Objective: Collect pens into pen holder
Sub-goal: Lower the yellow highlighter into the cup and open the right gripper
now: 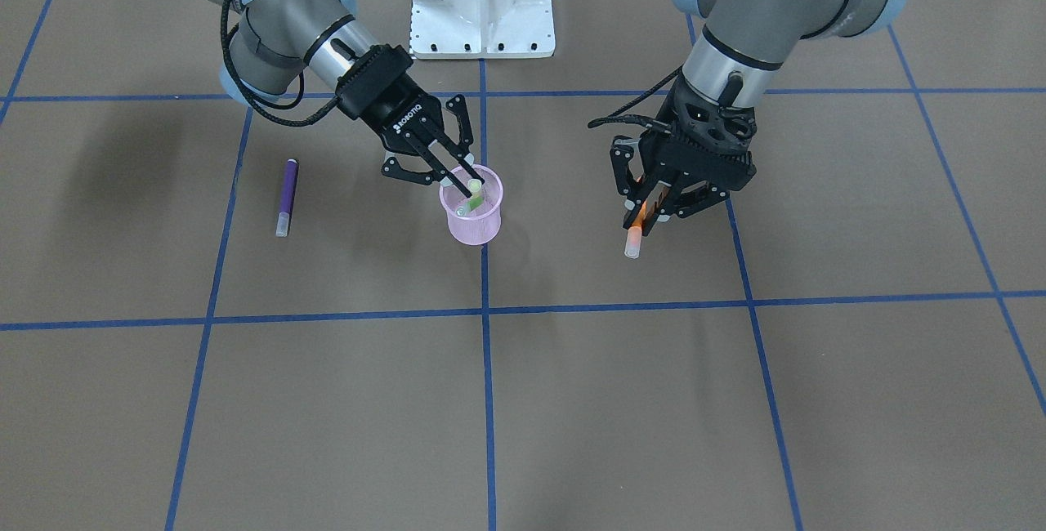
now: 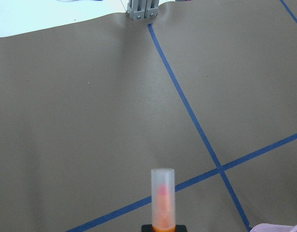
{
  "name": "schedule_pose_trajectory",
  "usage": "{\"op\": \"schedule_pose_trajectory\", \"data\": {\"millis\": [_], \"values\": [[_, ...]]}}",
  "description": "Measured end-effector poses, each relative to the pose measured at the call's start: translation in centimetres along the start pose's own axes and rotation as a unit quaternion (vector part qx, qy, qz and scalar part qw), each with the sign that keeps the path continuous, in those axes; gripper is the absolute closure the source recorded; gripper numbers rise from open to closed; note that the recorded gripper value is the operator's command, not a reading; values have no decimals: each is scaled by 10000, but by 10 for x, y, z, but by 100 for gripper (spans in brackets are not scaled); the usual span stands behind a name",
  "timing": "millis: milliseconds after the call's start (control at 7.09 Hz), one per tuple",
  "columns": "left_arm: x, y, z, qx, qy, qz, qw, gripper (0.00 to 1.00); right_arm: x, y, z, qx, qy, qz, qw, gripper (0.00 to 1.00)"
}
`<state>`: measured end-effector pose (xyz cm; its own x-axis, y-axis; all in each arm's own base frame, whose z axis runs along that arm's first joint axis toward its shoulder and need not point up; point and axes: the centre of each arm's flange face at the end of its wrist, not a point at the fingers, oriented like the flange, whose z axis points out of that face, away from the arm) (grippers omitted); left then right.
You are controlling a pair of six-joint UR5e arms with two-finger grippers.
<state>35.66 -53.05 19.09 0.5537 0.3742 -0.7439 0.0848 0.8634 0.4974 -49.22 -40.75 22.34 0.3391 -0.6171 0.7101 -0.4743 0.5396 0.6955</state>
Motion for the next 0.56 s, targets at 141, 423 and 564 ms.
{"op": "schedule_pose_trajectory", "data": {"millis": [141,423,564], "values": [[0,0,1,-8,-2,0,10000,100,-4,12,3,-37,45,-11,10000,100],[0,1,4,-30,-11,-8,10000,100,-6,31,7,-139,103,-84,9998,78],[0,2,5,-41,-14,-9,10000,100,-7,37,8,-178,97,-112,9997,33]]}}
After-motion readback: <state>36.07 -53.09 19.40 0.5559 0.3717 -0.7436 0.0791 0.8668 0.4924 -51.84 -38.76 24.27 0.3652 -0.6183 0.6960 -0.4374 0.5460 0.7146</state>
